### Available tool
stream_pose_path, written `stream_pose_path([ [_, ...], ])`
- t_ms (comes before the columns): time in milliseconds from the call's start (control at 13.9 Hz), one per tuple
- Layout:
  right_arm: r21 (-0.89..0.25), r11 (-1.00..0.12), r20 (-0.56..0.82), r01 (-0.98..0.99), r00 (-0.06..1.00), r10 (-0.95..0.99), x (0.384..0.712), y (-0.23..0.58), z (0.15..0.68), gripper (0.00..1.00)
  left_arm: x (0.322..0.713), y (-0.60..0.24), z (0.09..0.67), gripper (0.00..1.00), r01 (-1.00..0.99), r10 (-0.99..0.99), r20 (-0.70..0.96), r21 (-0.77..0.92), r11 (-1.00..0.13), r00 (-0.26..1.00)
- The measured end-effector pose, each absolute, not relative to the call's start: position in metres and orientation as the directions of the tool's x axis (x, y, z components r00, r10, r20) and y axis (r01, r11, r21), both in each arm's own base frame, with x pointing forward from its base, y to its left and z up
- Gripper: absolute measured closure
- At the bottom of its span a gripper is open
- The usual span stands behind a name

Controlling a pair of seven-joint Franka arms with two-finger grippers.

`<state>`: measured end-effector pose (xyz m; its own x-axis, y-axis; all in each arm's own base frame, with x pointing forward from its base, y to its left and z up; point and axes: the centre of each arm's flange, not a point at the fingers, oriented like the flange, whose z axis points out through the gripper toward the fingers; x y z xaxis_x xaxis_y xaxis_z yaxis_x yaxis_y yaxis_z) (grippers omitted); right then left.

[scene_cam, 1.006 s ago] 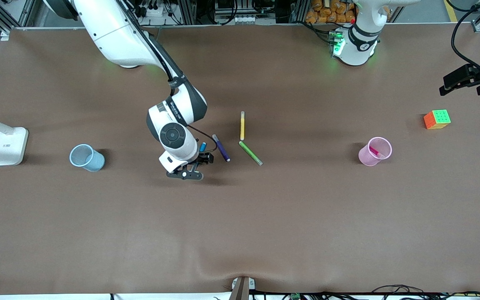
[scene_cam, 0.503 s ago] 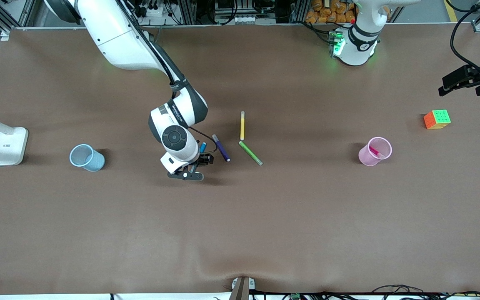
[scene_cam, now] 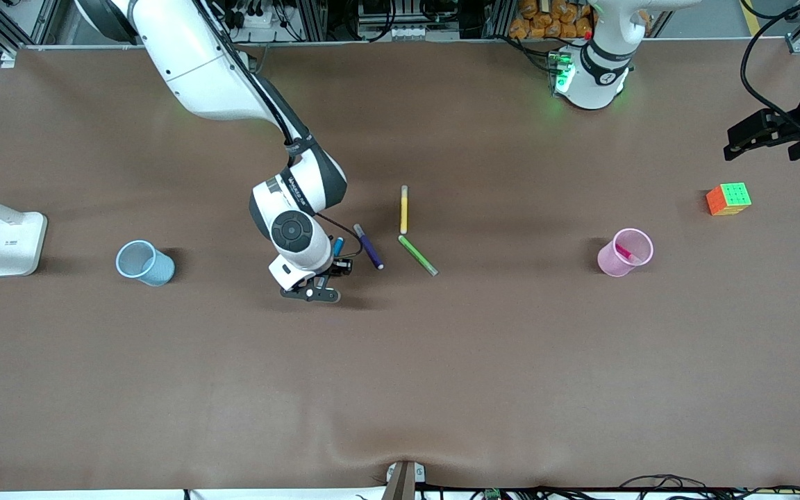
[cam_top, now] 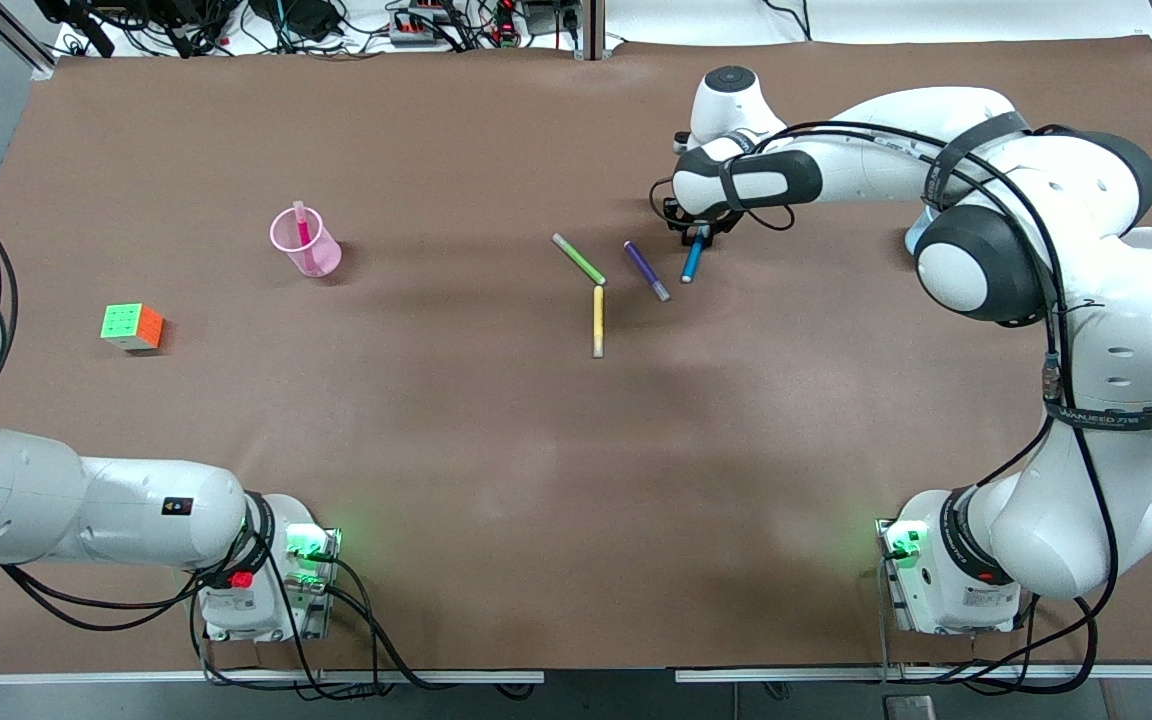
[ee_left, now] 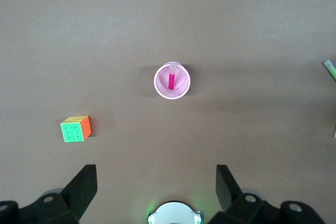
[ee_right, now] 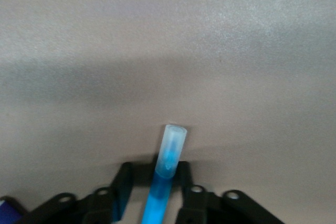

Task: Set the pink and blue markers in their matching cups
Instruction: 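Lift the blue marker and carry it over the light-blue cup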

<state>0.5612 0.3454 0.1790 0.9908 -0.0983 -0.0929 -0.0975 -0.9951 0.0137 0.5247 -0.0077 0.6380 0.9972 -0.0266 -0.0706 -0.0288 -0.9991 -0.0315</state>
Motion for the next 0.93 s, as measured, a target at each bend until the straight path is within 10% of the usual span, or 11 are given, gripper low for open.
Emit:
stream_pose_path([
  [144, 0.013, -0.995, -0.09, -0.098, 0.991, -0.099, 0.562, 0.345, 0.18, 0.83, 0.525, -0.006, 0.638, 0.0, -0.026, -0.023, -0.071, -0.032, -0.999, 0.997],
  [934, 0.003, -0.991, -0.131, 0.136, 0.982, 0.135, 0.592, 0.307, 0.263, 0.83, 0.531, -0.004, 0.636, 0.0, -0.023, -0.021, -0.071, -0.032, -0.999, 0.997],
])
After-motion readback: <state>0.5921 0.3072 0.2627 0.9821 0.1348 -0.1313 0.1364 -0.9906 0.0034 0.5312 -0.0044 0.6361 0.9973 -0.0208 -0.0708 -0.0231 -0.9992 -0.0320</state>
